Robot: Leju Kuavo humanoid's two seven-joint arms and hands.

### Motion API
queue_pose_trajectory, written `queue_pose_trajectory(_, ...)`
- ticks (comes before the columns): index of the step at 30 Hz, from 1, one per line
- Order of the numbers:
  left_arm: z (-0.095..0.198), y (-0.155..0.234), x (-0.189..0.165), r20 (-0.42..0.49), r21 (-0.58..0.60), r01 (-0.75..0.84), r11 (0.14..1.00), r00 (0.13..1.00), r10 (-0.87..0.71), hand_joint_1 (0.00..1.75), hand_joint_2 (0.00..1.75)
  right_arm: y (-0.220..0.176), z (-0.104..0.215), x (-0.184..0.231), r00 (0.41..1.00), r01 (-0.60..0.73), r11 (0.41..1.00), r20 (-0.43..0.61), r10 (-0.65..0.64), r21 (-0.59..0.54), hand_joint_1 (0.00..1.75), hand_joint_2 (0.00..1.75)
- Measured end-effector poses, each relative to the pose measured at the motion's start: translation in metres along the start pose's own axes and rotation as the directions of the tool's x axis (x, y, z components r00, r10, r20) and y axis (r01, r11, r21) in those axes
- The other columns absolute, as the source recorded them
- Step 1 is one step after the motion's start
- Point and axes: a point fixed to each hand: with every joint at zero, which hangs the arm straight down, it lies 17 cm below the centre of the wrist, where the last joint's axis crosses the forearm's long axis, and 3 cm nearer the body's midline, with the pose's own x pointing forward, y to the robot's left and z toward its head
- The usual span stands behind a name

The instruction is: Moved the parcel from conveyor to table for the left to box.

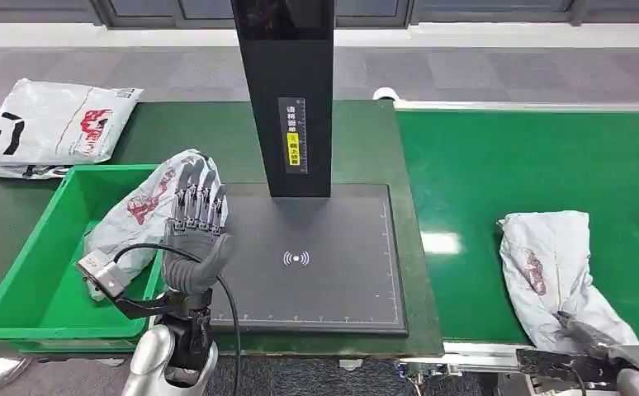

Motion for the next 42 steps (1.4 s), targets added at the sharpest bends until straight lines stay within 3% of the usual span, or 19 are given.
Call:
queue_pose_trajectory(18,0.0,0.001,0.002,0.005,0.007,-0.01,1.0,1.0,0.01,0.0,1.75,-0.033,-0.016,0.007,0.999,0.042,0.993,-0.014,-0.044,-0.115,1.75,1.75)
queue_pose_trajectory(23,0.005,0.003,0.006,0.01,0.015,-0.014,1.0,1.0,0.014,0.0,1.75,-0.04,-0.021,0.036,0.972,0.235,0.957,0.054,-0.229,-0.169,1.75,1.75)
queue_pose_trajectory(27,0.012,0.007,0.009,0.011,0.026,-0.009,1.0,1.0,0.009,0.0,1.75,-0.044,-0.016,0.075,0.878,0.466,0.872,0.197,-0.436,-0.148,1.75,1.75)
queue_pose_trajectory(28,0.013,0.007,0.01,0.013,0.028,-0.01,1.0,1.0,0.009,0.0,1.75,-0.043,-0.012,0.09,0.831,0.534,0.838,0.253,-0.496,-0.11,1.75,1.75)
queue_pose_trajectory(29,0.014,0.009,0.011,0.016,0.034,-0.007,0.999,1.0,0.007,0.0,1.75,-0.047,-0.005,0.11,0.746,0.626,0.778,0.332,-0.577,-0.055,1.75,1.75)
queue_pose_trajectory(32,0.02,0.017,0.015,0.026,0.071,0.004,0.997,1.0,-0.006,0.0,1.75,-0.081,0.013,0.153,0.426,0.854,0.517,0.493,-0.759,0.059,1.75,1.75)
queue_pose_trajectory(33,0.022,0.018,0.016,0.027,0.079,0.01,0.997,1.0,-0.012,0.0,1.75,-0.097,0.018,0.159,0.342,0.894,0.442,0.528,-0.777,0.072,1.75,1.75)
queue_pose_trajectory(35,0.025,0.021,0.02,0.036,0.102,0.025,0.994,0.999,-0.028,0.0,1.75,-0.142,0.031,0.155,0.143,0.97,0.234,0.612,-0.778,0.071,1.75,1.75)
queue_pose_trajectory(36,0.027,0.023,0.021,0.039,0.112,0.029,0.993,0.999,-0.033,0.0,1.75,-0.161,0.037,0.146,0.077,0.987,0.15,0.644,-0.761,0.06,1.75,1.75)
queue_pose_trajectory(38,0.028,0.027,0.023,0.045,0.131,0.036,0.991,0.998,-0.042,0.0,1.75,-0.195,0.054,0.139,-0.025,0.996,0.04,0.71,-0.703,0.076,1.75,1.75)
queue_pose_trajectory(42,0.029,0.032,0.026,0.059,0.158,0.043,0.987,0.997,-0.053,0.0,1.75,-0.238,0.094,0.142,-0.131,0.991,-0.048,0.815,-0.565,0.126,1.75,1.75)
